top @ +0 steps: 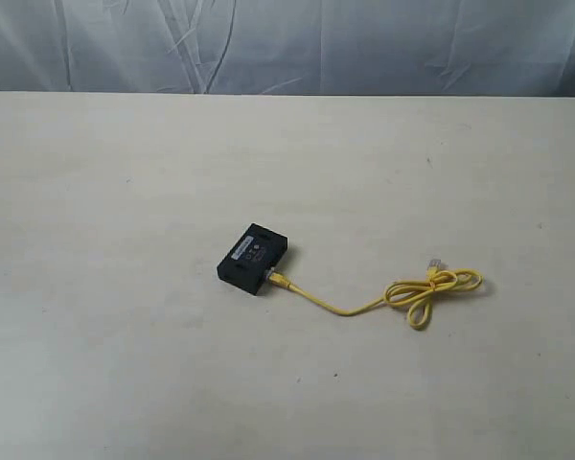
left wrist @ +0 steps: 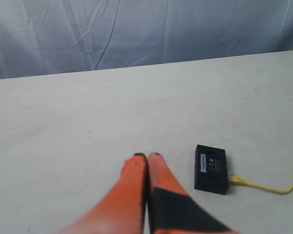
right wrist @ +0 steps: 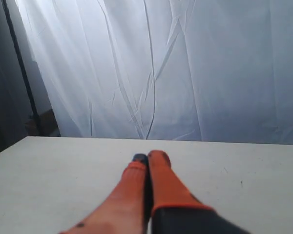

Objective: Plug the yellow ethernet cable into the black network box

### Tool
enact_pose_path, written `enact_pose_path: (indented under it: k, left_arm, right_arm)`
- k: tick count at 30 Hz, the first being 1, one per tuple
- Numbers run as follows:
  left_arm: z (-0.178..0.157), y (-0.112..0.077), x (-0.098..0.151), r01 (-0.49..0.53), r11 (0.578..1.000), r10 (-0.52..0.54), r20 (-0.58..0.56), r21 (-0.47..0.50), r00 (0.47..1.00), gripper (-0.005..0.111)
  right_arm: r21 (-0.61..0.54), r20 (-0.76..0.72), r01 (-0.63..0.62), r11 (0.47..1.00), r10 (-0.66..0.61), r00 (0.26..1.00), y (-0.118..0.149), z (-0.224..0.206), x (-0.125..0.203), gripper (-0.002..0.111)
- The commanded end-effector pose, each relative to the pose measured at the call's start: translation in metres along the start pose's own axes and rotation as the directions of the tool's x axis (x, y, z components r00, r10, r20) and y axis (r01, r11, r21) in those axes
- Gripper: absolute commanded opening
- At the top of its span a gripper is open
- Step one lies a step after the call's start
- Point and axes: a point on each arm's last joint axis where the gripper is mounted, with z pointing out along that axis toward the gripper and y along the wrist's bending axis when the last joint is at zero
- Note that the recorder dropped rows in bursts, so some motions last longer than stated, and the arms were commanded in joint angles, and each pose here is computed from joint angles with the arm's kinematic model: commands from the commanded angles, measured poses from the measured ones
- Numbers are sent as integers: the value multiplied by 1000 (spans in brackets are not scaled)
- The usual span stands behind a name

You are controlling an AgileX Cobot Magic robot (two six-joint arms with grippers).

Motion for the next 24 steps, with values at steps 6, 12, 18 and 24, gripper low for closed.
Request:
enact_pose_path:
  k: [6, 12, 18, 24]
  left_arm:
    - [-1, 0, 1, -2, 1000, 2, 4, -2, 1000, 0]
    - [-1, 0, 2, -6, 1000, 6, 1, -4, 1000, 0]
    - [-1, 0, 2, -6, 1000, 6, 1, -4, 1000, 0]
    - [-1, 0, 2, -8, 1000, 8, -1, -4, 1000, 0]
  right_arm:
    - [134, 59, -1, 991, -7, 998, -4, -5, 1, 0]
    - [295, 81, -1, 955, -24, 996, -8, -5, 0, 0]
    - [326, 66, 39, 944, -64, 996, -11, -4, 4, 0]
    - [351, -140, 95, 931, -48, 989, -34, 17, 82, 0]
